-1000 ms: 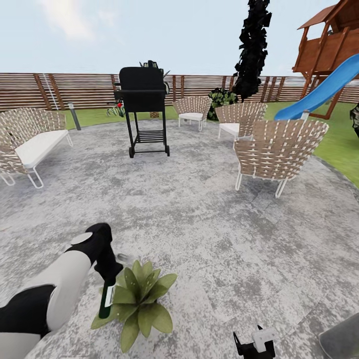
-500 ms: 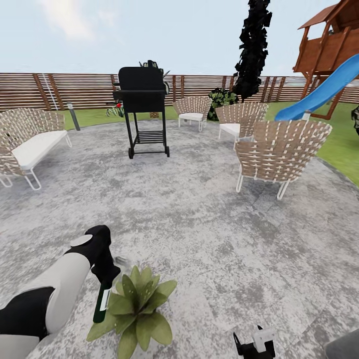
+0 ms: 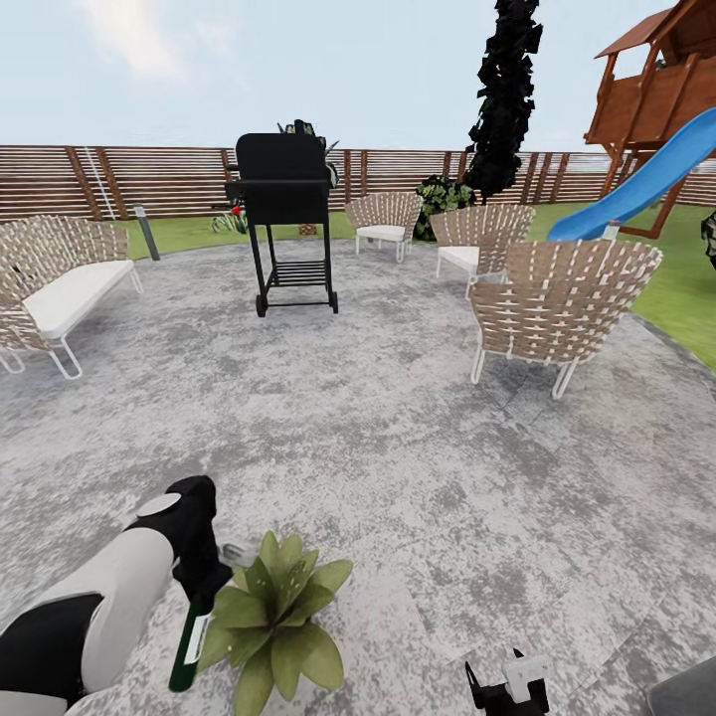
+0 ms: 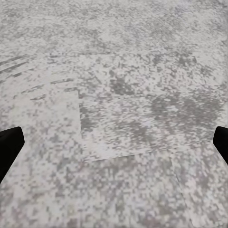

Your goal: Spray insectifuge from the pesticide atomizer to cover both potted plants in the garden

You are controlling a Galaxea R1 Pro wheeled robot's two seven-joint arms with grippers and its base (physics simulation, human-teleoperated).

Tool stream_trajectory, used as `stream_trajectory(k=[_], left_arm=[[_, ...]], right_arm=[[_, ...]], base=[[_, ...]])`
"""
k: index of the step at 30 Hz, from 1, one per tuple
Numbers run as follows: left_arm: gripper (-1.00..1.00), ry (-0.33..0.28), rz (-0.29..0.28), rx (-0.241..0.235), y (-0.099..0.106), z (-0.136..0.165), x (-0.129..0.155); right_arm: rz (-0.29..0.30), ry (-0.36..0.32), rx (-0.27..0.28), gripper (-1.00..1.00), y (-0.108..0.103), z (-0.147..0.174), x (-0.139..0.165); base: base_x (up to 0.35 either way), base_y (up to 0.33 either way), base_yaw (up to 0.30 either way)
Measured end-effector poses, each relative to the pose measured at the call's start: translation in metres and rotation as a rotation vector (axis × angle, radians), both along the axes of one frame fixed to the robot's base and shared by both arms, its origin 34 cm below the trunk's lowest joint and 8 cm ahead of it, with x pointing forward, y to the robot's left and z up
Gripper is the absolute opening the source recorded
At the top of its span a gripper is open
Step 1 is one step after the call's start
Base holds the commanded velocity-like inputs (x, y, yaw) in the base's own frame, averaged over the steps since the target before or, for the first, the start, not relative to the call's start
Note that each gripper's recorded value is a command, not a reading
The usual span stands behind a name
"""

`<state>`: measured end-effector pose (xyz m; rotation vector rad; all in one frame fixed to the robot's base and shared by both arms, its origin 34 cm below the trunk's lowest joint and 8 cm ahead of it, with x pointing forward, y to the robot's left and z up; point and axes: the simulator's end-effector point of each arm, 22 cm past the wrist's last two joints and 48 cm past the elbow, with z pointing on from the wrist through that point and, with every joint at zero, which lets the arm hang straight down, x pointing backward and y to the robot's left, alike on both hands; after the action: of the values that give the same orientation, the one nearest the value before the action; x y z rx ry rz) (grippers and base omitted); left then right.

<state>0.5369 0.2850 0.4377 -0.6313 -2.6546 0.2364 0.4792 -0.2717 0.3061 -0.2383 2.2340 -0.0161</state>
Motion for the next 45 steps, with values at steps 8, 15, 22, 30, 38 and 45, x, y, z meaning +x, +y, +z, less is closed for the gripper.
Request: stream_trajectory(k=[8,15,22,30,38,45], left_arm=[[-1.00,-0.001,0.003,0.010,0.006,0.000,0.000],[-1.00,-0.007,0.006,0.025,0.014,0.000,0.002],[-1.00,-0.016,0.005,0.026,0.011,0.002,0.005],[-1.00,-0.022,0.014,0.030,0.014,0.004,0.008],[-1.00,-0.022,0.012,0.024,0.009,0.004,0.008],[-1.00,-0.023,0.018,0.021,0.008,0.004,0.009]], right_arm=[[0.000,0.000,0.000,1.00,0.000,0.000,0.000],[0.000,0.000,0.001,1.00,0.000,0.000,0.000],[0.000,0.001,0.001,1.00,0.001,0.000,0.000],[0.000,0.001,0.001,1.00,0.001,0.000,0.000],[0.000,0.000,0.001,1.00,0.001,0.000,0.000],[-0.001,0.000,0.003,1.00,0.002,0.000,0.000]], base=[[0.000,0.000,0.000],[-0.176,-0.142,0.000],[-0.306,-0.045,0.000],[-0.226,0.198,0.000],[-0.013,0.016,0.001],[-0.101,-0.083,0.214]])
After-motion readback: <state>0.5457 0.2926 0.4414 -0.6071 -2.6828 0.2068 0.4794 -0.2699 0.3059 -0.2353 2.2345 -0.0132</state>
